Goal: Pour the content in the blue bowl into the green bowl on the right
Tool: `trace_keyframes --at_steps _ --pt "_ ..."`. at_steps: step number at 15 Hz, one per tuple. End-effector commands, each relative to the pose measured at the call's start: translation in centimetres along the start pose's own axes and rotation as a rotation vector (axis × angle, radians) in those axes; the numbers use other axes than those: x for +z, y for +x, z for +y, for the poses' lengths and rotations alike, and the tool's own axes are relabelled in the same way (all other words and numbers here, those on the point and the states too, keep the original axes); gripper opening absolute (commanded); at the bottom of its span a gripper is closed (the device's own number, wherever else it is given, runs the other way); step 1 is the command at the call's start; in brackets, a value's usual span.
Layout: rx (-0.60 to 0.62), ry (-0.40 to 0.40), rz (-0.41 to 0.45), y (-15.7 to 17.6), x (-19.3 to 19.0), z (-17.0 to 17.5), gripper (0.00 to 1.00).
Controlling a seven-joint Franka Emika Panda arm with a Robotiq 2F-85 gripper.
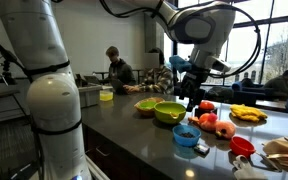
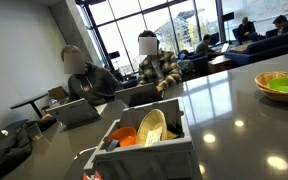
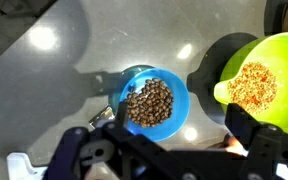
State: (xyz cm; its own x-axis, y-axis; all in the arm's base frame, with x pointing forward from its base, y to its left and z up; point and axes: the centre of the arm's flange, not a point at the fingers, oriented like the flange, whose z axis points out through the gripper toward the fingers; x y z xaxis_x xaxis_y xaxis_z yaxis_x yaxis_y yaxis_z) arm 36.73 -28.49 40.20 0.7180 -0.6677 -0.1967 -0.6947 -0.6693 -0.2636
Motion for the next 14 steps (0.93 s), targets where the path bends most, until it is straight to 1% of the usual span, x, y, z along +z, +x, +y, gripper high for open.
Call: trace_keyframes --at_steps 1,5,14 --pt "-0.022 0.017 -0.016 0.2 1.0 0.4 1.0" --pt "-0.024 0.035 -0.041 0.8 2.3 0.7 1.0" --pt "-0.001 0.103 -0.083 1.8 4.4 0.8 1.0"
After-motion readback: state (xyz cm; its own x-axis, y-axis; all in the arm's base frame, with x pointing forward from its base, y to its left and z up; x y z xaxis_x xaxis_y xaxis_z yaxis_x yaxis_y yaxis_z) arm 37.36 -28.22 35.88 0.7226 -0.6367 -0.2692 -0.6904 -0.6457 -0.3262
